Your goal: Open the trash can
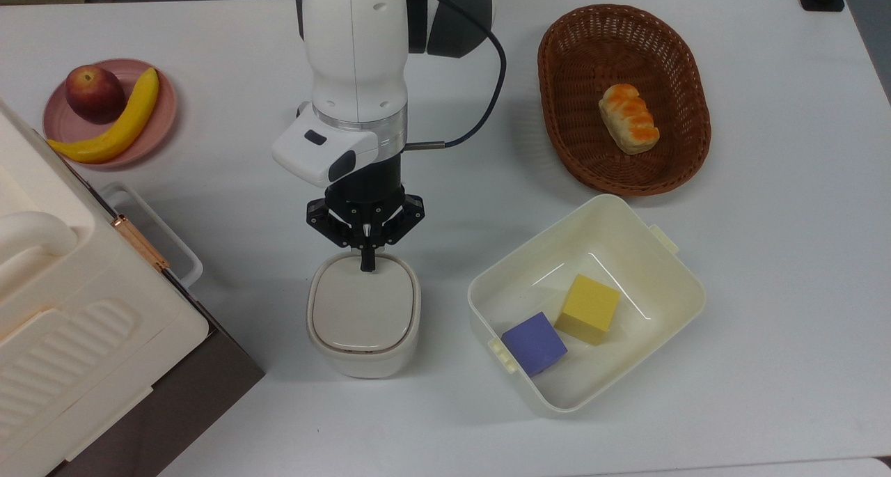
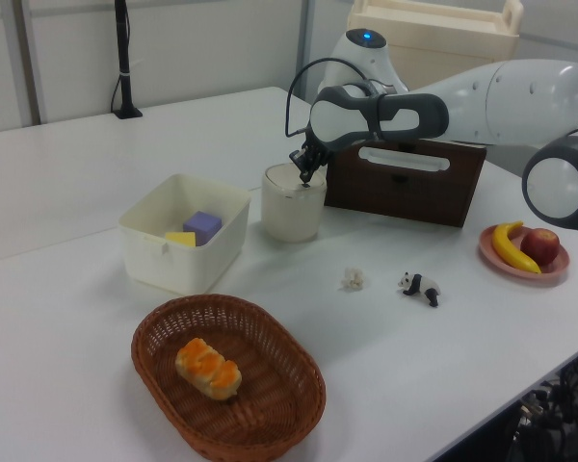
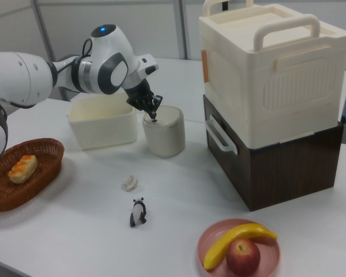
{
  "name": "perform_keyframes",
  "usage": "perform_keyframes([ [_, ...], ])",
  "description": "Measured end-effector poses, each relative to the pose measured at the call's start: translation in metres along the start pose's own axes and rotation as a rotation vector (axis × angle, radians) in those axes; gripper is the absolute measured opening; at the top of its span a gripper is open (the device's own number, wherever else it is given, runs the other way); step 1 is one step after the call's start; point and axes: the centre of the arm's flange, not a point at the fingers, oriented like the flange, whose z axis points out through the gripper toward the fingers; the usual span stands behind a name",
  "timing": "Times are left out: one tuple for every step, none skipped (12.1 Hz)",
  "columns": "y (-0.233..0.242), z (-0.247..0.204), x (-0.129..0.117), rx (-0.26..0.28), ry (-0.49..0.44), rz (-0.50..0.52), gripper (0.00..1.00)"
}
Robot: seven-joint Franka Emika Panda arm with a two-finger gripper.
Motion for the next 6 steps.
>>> perform_keyframes([
  [-0.0001, 0.0015, -0.0001, -0.003, 0.001, -0.003, 0.01],
  [0.0000, 0.0037, -0.0005, -0.008, -0.001, -0.008, 0.01],
  [0.0000, 0.0046, -0.0007, -0.009, -0.002, -0.009, 0.01],
  [-0.0001, 0.0054, -0.0008, -0.009, -0.003, -0.010, 0.01],
  [0.0000, 0.0058, -0.0009, -0.010, -0.004, -0.011, 0.01],
  [0.0000, 0.0059, -0.0010, -0.012, -0.004, -0.012, 0.01],
])
